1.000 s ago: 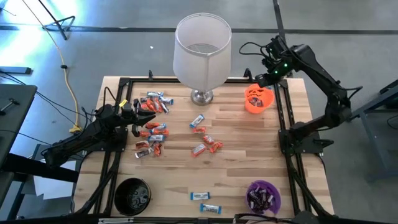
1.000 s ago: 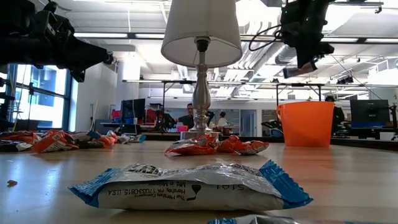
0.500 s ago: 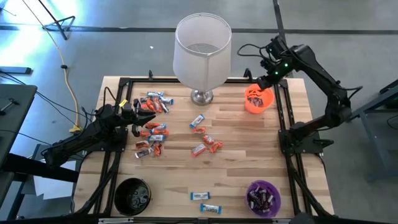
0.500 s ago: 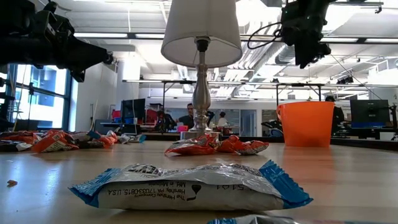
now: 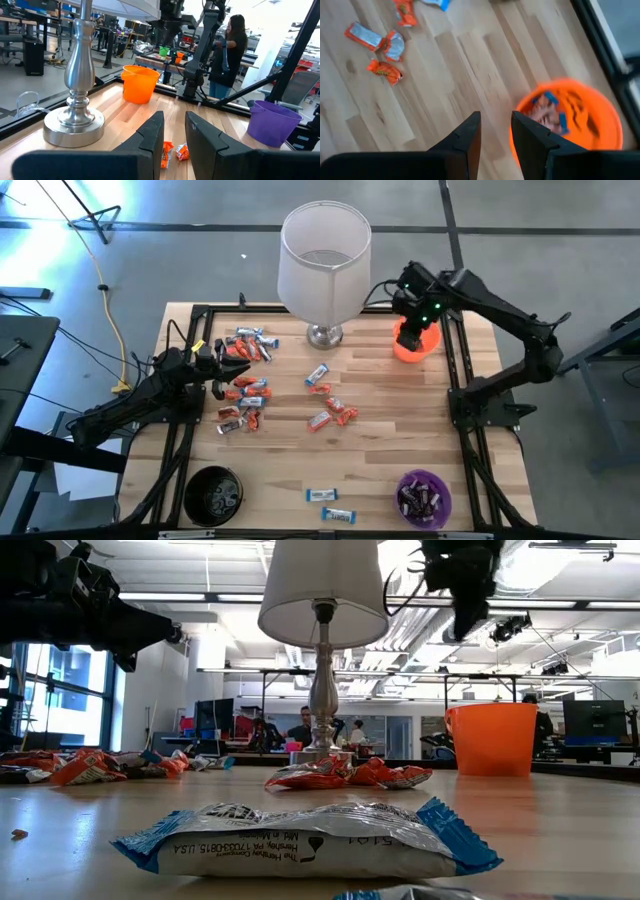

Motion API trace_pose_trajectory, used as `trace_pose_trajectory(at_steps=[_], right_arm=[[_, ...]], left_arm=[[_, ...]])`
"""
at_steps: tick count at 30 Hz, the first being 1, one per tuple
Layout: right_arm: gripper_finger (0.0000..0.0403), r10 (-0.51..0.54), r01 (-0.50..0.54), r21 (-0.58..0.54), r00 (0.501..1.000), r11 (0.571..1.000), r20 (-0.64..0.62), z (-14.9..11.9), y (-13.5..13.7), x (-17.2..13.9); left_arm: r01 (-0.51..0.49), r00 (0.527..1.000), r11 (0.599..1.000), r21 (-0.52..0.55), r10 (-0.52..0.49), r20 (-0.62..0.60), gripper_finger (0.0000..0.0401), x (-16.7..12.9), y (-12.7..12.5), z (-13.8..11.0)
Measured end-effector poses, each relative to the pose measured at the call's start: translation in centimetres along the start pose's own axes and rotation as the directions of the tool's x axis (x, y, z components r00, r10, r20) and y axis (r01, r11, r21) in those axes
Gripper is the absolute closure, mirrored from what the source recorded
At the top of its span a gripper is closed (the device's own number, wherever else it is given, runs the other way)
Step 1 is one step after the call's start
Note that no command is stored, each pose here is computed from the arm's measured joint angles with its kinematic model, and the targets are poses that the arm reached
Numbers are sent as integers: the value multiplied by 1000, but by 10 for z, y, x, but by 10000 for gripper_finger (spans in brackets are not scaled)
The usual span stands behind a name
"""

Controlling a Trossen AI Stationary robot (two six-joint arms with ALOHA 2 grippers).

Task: Sort candy
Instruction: Put the white chocolate bar into the orange bucket

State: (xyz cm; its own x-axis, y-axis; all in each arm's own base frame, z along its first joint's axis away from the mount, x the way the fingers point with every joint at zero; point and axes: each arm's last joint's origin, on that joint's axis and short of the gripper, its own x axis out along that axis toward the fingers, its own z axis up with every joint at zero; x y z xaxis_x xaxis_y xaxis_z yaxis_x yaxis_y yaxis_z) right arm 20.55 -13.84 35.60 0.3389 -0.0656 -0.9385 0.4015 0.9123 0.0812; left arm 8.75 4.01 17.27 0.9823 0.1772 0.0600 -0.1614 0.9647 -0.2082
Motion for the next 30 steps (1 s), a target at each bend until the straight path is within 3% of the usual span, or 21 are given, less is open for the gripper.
trace_pose_trajectory(at_steps=[6, 12, 15, 18, 23, 26, 30], right_arm=[[300, 3, 3, -107, 998, 994, 57, 19, 10, 15], [300, 31, -33, -211, 999, 977, -14, 32, 30, 42], [300, -7, -1, -252, 1000, 968, -27, 32, 44, 45], [300, -44, 35, -283, 999, 959, -24, 30, 60, 44], [300, -10, 10, -354, 1000, 935, 2, 26, 96, 48], [300, 29, -7, -403, 998, 915, 48, 24, 122, 58], [300, 6, 51, -468, 993, 882, 119, 12, 152, 81]], left_arm=[[0, 1000, 1000, 0, 0, 0, 337, 0, 0, 0], [0, 1000, 1000, 0, 0, 0, 337, 0, 0, 0], [0, 1000, 1000, 0, 0, 0, 337, 0, 0, 0], [0, 1000, 1000, 0, 0, 0, 337, 0, 0, 0], [0, 1000, 1000, 0, 0, 0, 337, 0, 0, 0], [1, 1000, 1000, 0, -1, 0, 337, 0, 0, 0], [0, 1000, 1000, 0, 0, 0, 337, 0, 0, 0]])
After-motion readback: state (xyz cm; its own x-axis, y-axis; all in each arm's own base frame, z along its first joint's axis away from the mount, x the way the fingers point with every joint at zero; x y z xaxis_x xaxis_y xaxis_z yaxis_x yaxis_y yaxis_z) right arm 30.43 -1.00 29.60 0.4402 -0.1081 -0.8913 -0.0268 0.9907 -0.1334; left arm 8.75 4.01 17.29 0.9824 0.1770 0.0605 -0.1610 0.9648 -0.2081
